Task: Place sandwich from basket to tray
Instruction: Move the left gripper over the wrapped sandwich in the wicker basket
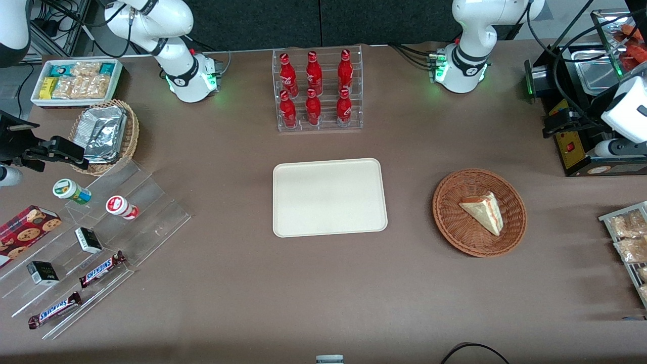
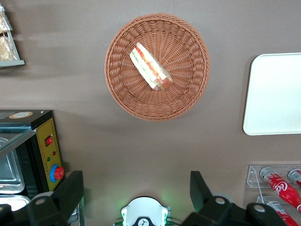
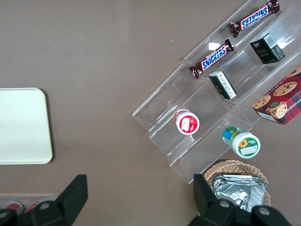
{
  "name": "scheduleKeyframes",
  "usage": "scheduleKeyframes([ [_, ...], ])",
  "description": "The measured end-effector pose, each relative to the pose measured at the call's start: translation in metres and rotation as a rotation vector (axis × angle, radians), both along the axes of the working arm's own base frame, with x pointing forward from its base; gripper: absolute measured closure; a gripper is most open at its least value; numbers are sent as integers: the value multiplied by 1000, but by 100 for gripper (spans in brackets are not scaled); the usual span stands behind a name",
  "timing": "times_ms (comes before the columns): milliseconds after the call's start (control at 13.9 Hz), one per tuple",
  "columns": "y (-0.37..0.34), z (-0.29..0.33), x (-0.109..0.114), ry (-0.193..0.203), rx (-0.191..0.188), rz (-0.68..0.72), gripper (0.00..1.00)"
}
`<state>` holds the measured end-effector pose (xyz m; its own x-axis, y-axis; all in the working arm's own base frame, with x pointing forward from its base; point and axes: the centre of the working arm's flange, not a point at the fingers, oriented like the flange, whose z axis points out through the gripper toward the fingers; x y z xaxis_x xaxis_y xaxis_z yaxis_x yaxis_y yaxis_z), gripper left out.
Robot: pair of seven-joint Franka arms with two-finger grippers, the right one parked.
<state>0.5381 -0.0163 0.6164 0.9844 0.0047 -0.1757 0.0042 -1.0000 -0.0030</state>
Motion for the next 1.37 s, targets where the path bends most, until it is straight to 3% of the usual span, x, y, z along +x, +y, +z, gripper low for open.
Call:
scheduleKeyframes([
  [432,-2,-13,2,32,6,-7,0],
  [576,2,-32,5,58,12,0,0],
  [719,6,-58,10,58,14,13,0],
  [1079,12,-147,20,-16,41,190,0],
  [1367,10,-231,8,-90,60,394,0],
])
